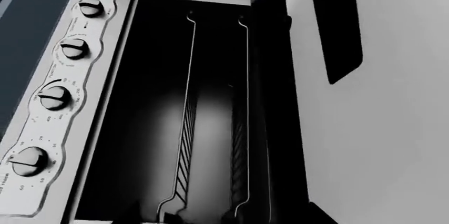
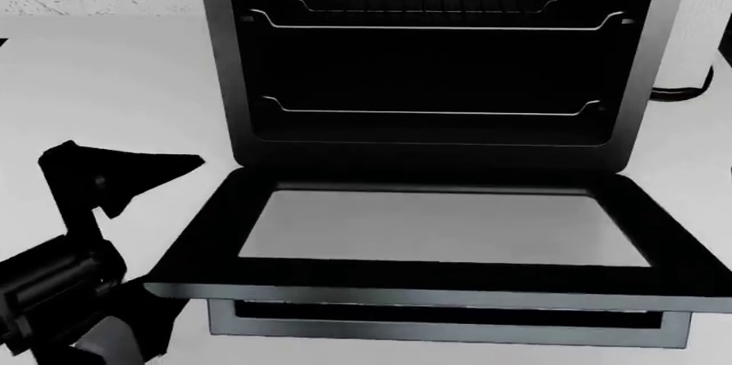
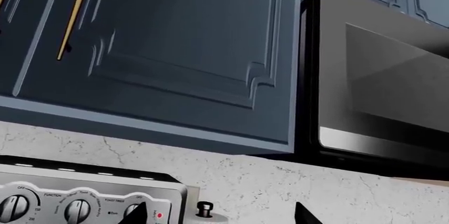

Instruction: Close the toaster oven door.

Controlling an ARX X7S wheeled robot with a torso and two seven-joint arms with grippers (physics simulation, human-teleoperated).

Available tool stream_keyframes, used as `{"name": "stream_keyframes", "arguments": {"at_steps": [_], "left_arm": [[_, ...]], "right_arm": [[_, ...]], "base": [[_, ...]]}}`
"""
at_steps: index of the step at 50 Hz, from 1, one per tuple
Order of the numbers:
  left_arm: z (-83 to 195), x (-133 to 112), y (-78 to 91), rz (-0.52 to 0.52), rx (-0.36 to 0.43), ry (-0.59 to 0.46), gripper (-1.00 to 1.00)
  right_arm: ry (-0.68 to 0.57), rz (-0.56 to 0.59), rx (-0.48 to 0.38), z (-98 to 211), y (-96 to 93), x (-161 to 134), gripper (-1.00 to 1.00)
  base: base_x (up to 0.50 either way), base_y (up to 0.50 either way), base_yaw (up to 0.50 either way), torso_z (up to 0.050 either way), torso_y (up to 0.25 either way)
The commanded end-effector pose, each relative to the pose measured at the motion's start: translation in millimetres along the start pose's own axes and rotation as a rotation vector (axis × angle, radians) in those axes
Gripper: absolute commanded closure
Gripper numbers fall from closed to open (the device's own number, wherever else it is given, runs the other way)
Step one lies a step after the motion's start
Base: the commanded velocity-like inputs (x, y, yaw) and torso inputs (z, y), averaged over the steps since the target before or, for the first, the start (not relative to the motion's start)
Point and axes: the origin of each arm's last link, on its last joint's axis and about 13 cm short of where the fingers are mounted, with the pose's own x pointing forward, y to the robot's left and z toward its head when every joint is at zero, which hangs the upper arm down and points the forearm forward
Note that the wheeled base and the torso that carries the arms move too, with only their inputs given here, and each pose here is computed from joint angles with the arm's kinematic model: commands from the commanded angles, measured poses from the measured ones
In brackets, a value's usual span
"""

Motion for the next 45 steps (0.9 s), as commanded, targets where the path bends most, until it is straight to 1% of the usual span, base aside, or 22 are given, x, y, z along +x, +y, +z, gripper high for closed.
{"name": "stream_keyframes", "arguments": {"at_steps": [1, 5, 9, 14, 15, 17, 19, 23, 24, 26, 28, 30, 31, 32, 33, 37, 40, 41, 45], "left_arm": [[2.1, 2.0, -6.3, 0.155, -0.16, 0.047, -1.0], [5.3, 2.7, -11.7, 0.206, -0.219, 0.072, -1.0], [10.1, 4.4, -15.4, 0.241, -0.254, 0.083, -1.0], [14.9, 5.6, -18.7, 0.283, -0.249, 0.098, -1.0], [16.4, 5.9, -19.5, 0.298, -0.265, 0.101, -1.0], [17.5, 6.8, -21.1, 0.319, -0.257, 0.113, -1.0], [20.4, 8.1, -23.6, 0.354, -0.272, 0.128, -1.0], [23.1, 10.9, -28.4, 0.39, -0.284, 0.152, -1.0], [23.8, 11.3, -29.4, 0.401, -0.303, 0.159, -1.0], [26.1, 12.8, -31.8, 0.419, -0.31, 0.164, -1.0], [28.3, 15.2, -37.7, 0.46, -0.342, 0.188, -1.0], [28.1, 17.1, -42.3, 0.478, -0.358, 0.202, -1.0], [28.8, 18.3, -45.4, 0.486, -0.371, 0.211, -1.0], [28.8, 18.8, -46.2, 0.489, -0.365, 0.216, -1.0], [29.8, 20.4, -48.8, 0.501, -0.386, 0.227, -1.0], [36.1, 22.2, -55.4, 0.508, -0.42, 0.25, -1.0], [39.6, 24.1, -56.4, 0.524, -0.453, 0.275, -1.0], [42.5, 25.4, -56.1, 0.525, -0.451, 0.277, -1.0], [51.1, 30.0, -56.9, 0.542, -0.499, 0.292, -1.0]], "right_arm": [[0.001, -0.001, 0.0, -0.5, 0.1, -0.4, -1.0], [-0.002, -0.003, 0.001, 0.8, -0.4, -0.6, -1.0], [-0.004, -0.003, 0.003, 1.0, -0.3, -0.6, -1.0], [-0.004, -0.007, 0.004, 0.9, -1.7, -1.8, -1.0], [-0.003, -0.008, 0.006, 0.3, -1.8, -2.1, -1.0], [-0.002, -0.008, 0.007, -0.4, -1.9, -2.3, -1.0], [-0.004, -0.008, 0.009, 0.4, -1.9, -2.2, -1.0], [-0.005, -0.009, 0.009, 0.5, -2.1, -2.2, -1.0], [-0.006, -0.009, 0.009, 0.7, -2.2, -2.1, -1.0], [-0.007, -0.01, 0.008, 1.3, -2.7, -2.3, -1.0], [-0.008, -0.01, 0.008, 2.2, -3.0, -1.9, -1.0], [-0.01, -0.01, 0.007, 2.7, -3.1, -2.0, -1.0], [-0.01, -0.01, 0.007, 2.8, -3.2, -2.1, -1.0], [-0.01, -0.01, 0.007, 2.7, -3.2, -2.1, -1.0], [-0.011, -0.01, 0.008, 3.0, -3.0, -2.1, -1.0], [-0.01, -0.013, 0.011, 1.8, -3.6, -3.3, -1.0], [-0.01, -0.012, 0.012, 1.5, -3.6, -3.4, -1.0], [-0.011, -0.012, 0.012, 1.2, -3.6, -3.5, -1.0], [-0.012, -0.014, 0.013, 2.3, -4.5, -4.6, -1.0]], "base": [[0.0, 0.0, 0.0, 0.0, 0.0], [0.0, 0.0, 0.0, 0.0, 0.0], [0.0, 0.0, 0.0, 0.0, 0.0], [0.0, 0.0, 0.0, 0.0, 0.002], [0.0, 0.0, 0.0, 0.0, 0.0], [0.0, 0.0, 0.0, 0.0, 0.0], [0.0, 0.0, 0.0, 0.0, 0.0], [0.0, 0.0, 0.0, 0.0, 0.0], [0.0, 0.0, 0.0, 0.0, 0.0], [0.0, 0.0, 0.0, 0.0, 0.0], [0.0, 0.0, 0.0, 0.0, 0.005], [0.0, 0.0, 0.0, 0.0, 0.0], [0.0, 0.0, 0.0, 0.0, 0.0], [0.0, 0.0, 0.0, 0.0, 0.0], [0.0, 0.0, 0.0, 0.0, 0.0], [0.0, 0.0, 0.0, 0.0, 0.0], [0.0, 0.0, 0.0, 0.0, 0.0], [0.0, 0.0, 0.0, 0.0, 0.0], [0.0, 0.0, 0.0, 0.0, 0.0]]}}
